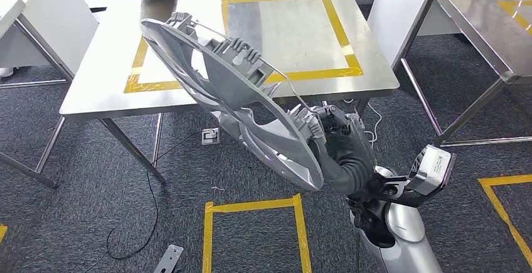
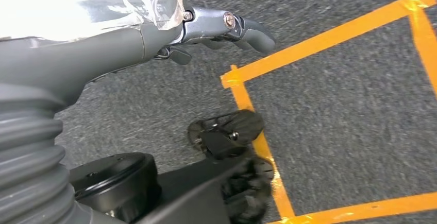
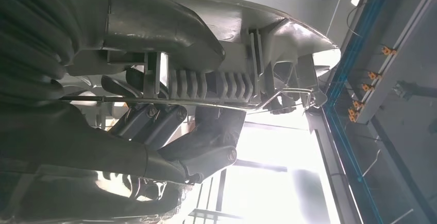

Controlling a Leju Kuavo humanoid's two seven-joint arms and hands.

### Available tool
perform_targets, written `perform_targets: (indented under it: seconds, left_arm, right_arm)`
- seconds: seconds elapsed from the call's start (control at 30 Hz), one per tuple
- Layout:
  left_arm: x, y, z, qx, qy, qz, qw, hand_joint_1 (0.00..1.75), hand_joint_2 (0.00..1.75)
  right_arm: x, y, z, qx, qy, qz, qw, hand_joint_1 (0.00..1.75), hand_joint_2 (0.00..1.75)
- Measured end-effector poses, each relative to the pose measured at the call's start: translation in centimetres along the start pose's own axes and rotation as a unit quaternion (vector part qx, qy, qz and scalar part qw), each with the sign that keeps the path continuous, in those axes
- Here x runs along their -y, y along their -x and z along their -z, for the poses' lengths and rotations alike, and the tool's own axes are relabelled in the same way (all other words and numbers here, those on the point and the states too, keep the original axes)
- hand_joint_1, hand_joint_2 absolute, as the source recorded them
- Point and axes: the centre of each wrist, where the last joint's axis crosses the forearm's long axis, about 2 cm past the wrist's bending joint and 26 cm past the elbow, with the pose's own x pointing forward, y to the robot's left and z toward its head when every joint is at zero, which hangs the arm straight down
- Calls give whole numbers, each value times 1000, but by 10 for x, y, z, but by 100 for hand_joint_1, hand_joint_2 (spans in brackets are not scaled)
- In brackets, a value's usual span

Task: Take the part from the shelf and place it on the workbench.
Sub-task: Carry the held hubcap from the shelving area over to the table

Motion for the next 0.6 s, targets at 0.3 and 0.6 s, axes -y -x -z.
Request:
perform_targets:
  seconds: [0.3,0.6]
  left_arm:
    - [-2,-3,1,4,-2,3,1000,0,175]
    - [-1,-4,1,4,-1,3,1000,0,175]
  right_arm:
    - [0,-1,6,0,6,-7,1000,175,175]
    - [0,-1,5,-3,6,-8,1000,175,175]
